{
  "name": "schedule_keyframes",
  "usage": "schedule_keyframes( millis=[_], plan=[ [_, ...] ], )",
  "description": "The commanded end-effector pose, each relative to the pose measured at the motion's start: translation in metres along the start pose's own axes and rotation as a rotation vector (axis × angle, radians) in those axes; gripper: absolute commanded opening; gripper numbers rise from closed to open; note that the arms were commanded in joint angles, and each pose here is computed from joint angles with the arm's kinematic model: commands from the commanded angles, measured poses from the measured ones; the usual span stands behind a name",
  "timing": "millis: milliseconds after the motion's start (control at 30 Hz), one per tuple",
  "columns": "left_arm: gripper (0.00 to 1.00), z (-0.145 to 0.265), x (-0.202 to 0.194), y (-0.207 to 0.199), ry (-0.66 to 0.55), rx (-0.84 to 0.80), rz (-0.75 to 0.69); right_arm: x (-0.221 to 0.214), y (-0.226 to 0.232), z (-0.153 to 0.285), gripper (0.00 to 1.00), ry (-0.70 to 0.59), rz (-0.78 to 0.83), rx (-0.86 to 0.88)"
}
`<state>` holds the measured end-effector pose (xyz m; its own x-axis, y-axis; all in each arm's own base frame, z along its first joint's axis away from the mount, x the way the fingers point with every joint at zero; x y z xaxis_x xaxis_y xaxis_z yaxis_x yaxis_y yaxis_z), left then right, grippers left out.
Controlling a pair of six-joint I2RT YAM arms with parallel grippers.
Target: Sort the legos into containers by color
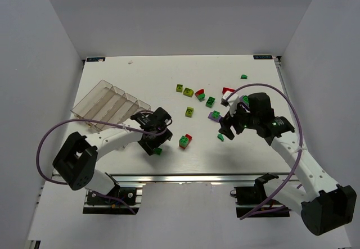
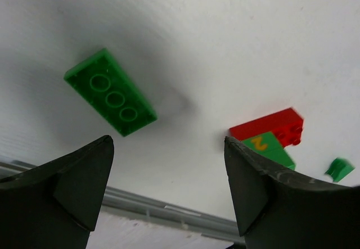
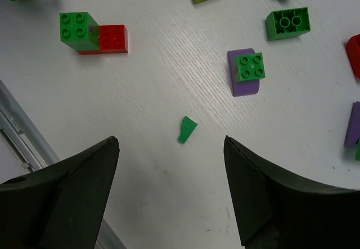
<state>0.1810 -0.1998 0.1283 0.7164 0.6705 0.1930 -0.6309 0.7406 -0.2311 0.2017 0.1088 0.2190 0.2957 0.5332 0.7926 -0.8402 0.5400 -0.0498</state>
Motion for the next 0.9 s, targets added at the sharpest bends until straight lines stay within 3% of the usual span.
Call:
schedule_keyframes(
  millis=[0,400,633,733,867],
  plan=[
    [0.89,0.003,0.012,-0.006,-0.125,0.032,0.093,0.003,-0.002,0.003,0.80,-0.035,0.013,-0.038],
    [0.85,-0.025,0.007,0.012,-0.137,0.125,0.110,0.003,-0.006,0.002,0.81,-0.045,0.011,-0.050],
    [0.75,-0.045,0.009,0.015,-0.163,0.191,0.087,0.004,-0.006,0.003,0.81,-0.051,0.002,-0.048],
    [0.67,-0.048,0.010,0.016,-0.168,0.205,0.079,0.002,-0.006,0.003,0.81,-0.050,-0.002,-0.048],
    [0.45,-0.049,0.010,0.021,-0.166,0.210,0.074,0.000,-0.007,0.005,0.80,-0.052,-0.006,-0.059]
  ],
)
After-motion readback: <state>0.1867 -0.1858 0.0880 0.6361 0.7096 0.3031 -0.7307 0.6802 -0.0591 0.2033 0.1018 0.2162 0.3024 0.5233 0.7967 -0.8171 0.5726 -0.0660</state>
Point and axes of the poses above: each gripper's point midway between its finger pads, its own z axis back along the fingers, its own y axis along the line the jaws close on, x = y × z, the point moved 8 cm from there along z, back along the fingers, and after that the axes turned 1 degree about z, right-handed, at the moved point
